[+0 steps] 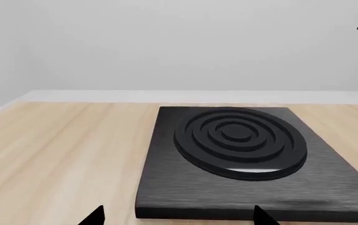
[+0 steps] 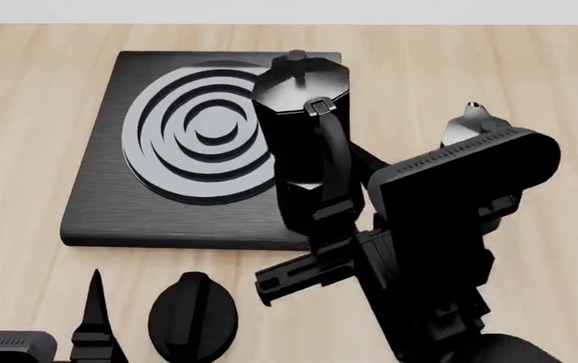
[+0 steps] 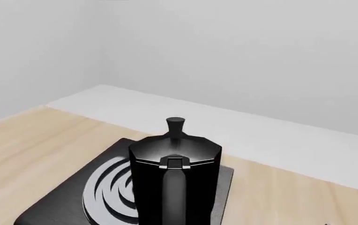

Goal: Put the right moka pot on the stove.

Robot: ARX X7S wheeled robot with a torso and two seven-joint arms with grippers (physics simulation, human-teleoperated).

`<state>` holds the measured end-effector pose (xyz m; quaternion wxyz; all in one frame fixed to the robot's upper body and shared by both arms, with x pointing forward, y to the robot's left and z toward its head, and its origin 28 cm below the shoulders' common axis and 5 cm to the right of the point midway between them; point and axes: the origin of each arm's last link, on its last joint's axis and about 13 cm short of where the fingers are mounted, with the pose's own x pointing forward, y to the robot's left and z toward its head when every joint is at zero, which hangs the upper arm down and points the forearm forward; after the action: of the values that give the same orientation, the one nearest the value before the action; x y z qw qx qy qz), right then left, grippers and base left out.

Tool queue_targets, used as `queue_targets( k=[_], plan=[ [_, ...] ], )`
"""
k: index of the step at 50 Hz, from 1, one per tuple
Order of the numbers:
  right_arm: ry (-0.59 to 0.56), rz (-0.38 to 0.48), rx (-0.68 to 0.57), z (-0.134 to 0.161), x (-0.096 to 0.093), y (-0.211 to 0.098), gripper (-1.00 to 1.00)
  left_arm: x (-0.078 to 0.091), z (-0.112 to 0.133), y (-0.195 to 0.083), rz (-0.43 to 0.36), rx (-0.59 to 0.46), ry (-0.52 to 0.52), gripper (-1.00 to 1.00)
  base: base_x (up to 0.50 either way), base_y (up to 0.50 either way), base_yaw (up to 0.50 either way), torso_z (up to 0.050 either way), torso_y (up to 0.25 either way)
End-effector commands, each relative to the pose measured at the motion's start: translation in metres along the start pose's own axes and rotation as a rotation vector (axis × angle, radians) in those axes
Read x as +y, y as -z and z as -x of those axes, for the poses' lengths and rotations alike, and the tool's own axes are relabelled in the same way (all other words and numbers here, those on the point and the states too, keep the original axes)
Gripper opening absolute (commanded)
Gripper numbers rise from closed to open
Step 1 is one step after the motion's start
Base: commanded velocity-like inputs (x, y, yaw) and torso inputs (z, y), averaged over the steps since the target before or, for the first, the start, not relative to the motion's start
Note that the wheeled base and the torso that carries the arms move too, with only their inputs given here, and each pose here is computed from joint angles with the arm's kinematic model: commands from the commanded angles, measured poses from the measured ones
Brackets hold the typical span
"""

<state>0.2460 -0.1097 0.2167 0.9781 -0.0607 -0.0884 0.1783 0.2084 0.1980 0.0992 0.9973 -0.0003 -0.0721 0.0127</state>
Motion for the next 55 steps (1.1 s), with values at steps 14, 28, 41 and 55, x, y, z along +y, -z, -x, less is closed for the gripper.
queue_targets(
  k=[14, 28, 41, 55],
  plan=[
    [-0.019, -0.016, -0.055, -0.056, -0.005, -0.004, -1.00, 0.000, 0.000, -0.001, 0.006, 0.000, 0.011, 1.00, 0.00, 0.00, 0.00, 0.000, 0.001],
    [-0.052, -0.050, -0.087, -0.085, -0.006, -0.001, -1.00, 0.000, -0.001, 0.000, 0.002, 0.001, 0.014, 1.00, 0.00, 0.00, 0.00, 0.001, 0.001],
    [-0.076, -0.036, -0.057, -0.112, -0.002, 0.006, -1.00, 0.001, 0.000, 0.001, 0.014, 0.003, 0.025, 1.00, 0.00, 0.00, 0.00, 0.000, 0.001],
    [-0.101, -0.055, -0.050, -0.138, 0.002, 0.009, -1.00, 0.000, 0.001, 0.000, 0.003, -0.002, 0.026, 1.00, 0.00, 0.00, 0.00, 0.001, 0.001]
  ],
)
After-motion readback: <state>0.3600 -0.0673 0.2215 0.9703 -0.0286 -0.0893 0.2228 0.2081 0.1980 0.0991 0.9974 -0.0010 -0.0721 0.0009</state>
